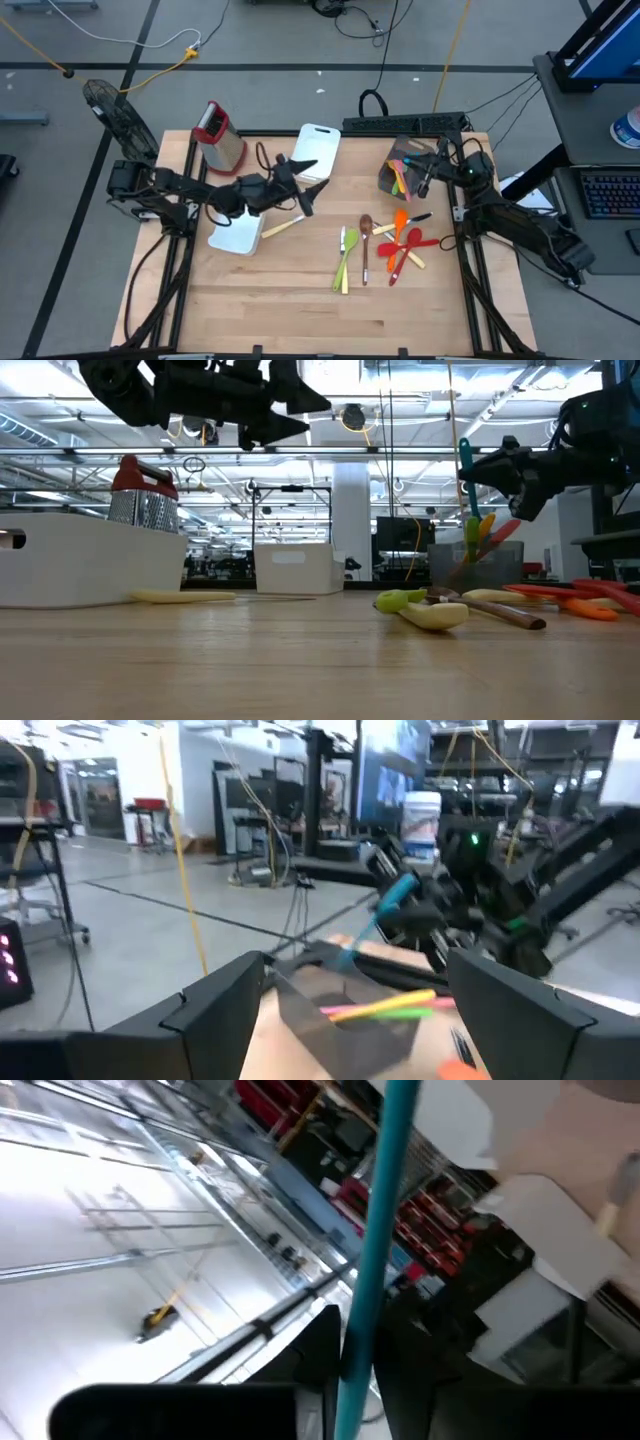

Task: Pick & Place Kitchen Items
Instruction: Put the blue spatula into the black bin

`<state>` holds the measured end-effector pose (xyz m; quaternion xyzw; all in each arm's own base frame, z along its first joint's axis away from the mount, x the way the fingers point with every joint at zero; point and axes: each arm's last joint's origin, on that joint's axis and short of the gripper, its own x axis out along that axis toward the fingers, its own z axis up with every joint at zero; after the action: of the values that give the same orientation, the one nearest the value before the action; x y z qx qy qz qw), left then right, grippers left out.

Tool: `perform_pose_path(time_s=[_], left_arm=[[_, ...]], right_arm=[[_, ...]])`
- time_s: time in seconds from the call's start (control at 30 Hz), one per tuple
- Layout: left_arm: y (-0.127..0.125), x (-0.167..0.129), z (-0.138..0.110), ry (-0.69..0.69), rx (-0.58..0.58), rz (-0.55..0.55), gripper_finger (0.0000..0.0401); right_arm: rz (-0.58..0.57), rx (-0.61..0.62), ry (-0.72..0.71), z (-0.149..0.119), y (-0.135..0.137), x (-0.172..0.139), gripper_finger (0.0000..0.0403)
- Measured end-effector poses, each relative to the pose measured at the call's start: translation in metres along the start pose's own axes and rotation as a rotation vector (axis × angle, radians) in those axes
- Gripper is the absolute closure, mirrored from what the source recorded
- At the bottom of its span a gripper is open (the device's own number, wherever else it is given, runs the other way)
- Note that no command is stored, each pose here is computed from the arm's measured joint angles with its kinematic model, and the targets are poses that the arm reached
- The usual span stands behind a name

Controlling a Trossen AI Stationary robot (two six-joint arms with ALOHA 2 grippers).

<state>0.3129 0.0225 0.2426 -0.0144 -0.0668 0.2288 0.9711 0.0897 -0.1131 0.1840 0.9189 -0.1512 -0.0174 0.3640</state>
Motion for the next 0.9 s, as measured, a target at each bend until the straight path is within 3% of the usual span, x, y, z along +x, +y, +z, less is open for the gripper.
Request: perform_pose_path(time_s=[0.17,0.57,0.9], left_arm=[[0.009,-0.001,0.01,-0.024,-0.007,0.064,0.0073],[0.012,0.001,0.008,-0.014,-0.005,0.076,0.0087],[0.012,0.001,0.008,-0.013,-0.008,0.076,0.0077]], right_arm=[[-0.05,-0.004,-0.004,0.008,0.0,-0.002,0.0346],[-0.113,-0.139,-0.051,0.03,0.002,-0.009,0.0338],[-0.152,-0.177,-0.015,0.032,0.0,-0.009,0.0254]])
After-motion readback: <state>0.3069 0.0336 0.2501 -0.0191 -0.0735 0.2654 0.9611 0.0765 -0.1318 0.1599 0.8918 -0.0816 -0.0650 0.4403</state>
